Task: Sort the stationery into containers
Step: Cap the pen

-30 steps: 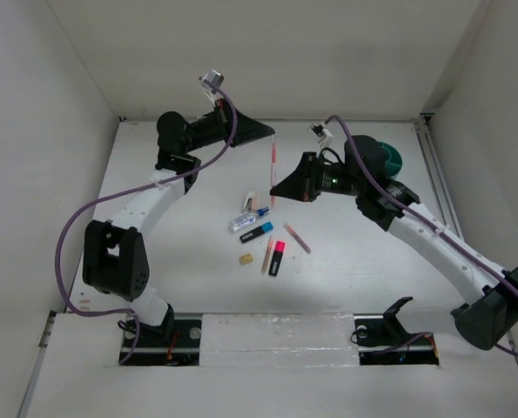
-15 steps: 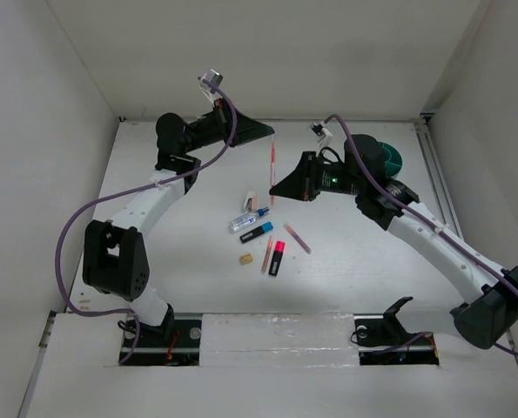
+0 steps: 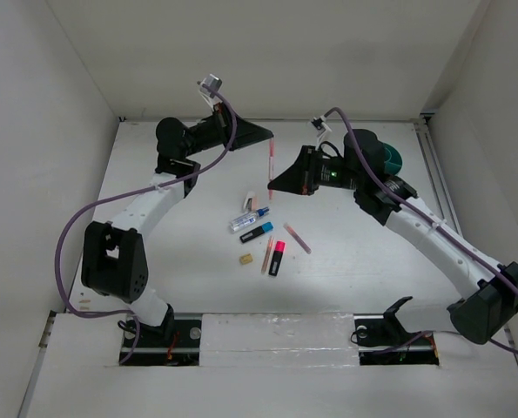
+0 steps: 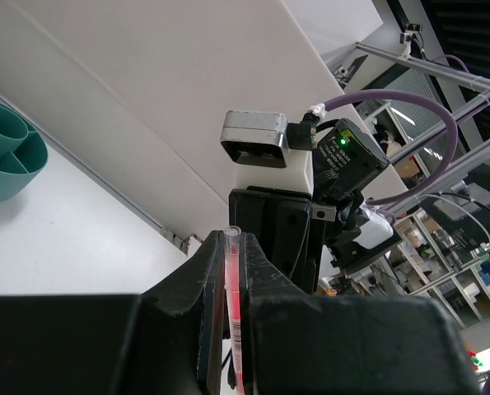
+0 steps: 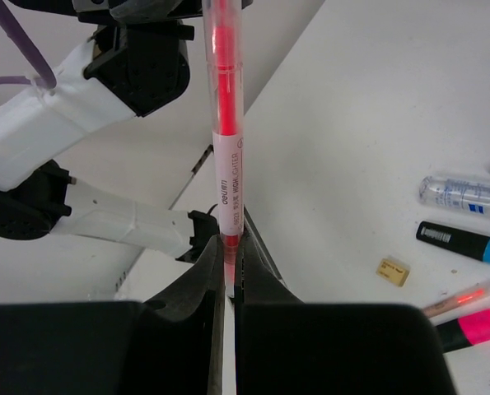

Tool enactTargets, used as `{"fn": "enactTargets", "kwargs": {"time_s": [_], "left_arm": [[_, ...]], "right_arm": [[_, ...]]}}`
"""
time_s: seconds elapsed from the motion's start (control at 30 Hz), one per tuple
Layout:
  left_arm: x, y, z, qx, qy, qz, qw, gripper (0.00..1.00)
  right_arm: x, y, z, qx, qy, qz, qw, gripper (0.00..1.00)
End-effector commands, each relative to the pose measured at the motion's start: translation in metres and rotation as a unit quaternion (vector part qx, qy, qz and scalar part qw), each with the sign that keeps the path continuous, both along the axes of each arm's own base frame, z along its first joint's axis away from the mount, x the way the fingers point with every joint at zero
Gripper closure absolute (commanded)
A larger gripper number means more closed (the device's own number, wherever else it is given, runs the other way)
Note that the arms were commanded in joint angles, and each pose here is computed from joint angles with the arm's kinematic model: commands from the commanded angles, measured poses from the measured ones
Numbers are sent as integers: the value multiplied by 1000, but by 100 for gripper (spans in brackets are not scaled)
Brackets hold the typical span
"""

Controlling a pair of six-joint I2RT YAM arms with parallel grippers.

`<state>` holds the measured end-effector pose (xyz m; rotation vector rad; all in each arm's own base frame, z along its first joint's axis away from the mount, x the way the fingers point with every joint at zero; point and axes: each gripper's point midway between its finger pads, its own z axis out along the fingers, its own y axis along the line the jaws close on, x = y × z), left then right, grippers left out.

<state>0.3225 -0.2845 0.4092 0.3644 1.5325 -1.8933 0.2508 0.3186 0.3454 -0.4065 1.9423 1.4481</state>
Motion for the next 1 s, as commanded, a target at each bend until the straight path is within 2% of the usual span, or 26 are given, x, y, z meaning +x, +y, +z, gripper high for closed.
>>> {"fn": "enactTargets", "kwargs": {"time_s": [0.0,0.3,0.6,0.97], "left_arm": [[-21,6,19,-7,-62,-5,998,100],[-24,7,11,2,-73,-2,997,100],[-29,9,11,9,-61,-1,998,100],[-30,-1,8,15,-48,-4,999,100]], "right_arm": [[4,2,44,49,-51,3,997,100],[7,-9,73,83,-65,-27,994,100],[23,-18,77,87,-76,-61,991,100],[39,-9,92,98,-99,-60,988,100]]}}
